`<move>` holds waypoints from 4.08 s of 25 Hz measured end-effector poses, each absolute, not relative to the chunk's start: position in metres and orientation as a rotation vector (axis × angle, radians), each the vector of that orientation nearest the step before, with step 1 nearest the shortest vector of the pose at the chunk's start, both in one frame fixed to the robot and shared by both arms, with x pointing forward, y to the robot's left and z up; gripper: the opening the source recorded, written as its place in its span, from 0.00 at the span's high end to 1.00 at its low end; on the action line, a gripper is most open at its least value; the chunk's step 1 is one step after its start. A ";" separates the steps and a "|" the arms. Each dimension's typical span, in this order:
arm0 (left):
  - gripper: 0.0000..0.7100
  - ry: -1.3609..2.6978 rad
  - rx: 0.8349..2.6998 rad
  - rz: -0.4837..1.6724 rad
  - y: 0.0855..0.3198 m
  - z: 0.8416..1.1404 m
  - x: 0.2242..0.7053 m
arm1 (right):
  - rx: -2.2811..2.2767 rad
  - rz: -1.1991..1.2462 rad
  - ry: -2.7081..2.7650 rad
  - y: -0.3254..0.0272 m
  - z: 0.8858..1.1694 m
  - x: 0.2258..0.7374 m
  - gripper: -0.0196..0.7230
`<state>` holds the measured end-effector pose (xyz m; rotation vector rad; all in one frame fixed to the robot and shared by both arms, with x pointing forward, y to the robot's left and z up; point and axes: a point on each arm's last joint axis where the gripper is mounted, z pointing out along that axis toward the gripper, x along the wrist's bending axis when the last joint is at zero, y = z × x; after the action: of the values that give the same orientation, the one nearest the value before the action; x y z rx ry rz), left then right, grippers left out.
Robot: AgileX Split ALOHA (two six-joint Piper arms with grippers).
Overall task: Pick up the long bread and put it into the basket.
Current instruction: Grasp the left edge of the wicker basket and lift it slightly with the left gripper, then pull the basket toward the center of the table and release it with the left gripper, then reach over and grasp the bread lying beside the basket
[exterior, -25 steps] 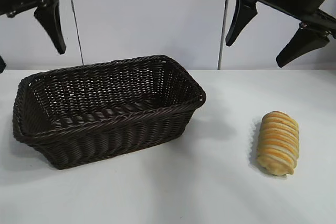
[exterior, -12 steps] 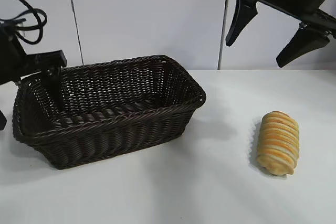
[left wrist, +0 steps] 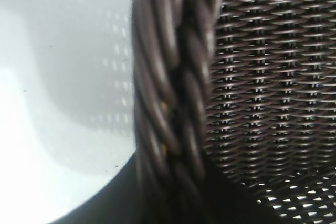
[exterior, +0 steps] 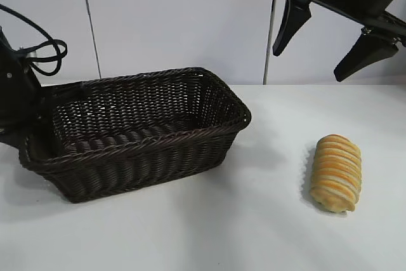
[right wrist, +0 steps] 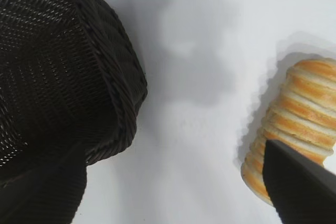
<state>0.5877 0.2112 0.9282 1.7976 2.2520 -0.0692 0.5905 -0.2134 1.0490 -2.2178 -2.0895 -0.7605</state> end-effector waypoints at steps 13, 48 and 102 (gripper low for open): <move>0.86 1.969 2.070 -0.103 0.199 0.997 0.617 | -2.217 -0.760 -2.089 -0.213 1.049 0.590 0.09; 0.19 2.011 2.004 -0.303 0.181 0.928 0.639 | -2.217 -0.760 -2.089 -0.213 1.049 0.590 0.09; 0.02 2.056 1.843 -0.145 0.202 1.054 0.598 | -2.499 -0.324 -2.190 -0.282 1.033 0.586 0.09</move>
<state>0.5977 0.2021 1.0537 1.8425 2.0557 -0.1447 0.5857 -0.2822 1.0328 -2.4987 -2.1898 -0.3242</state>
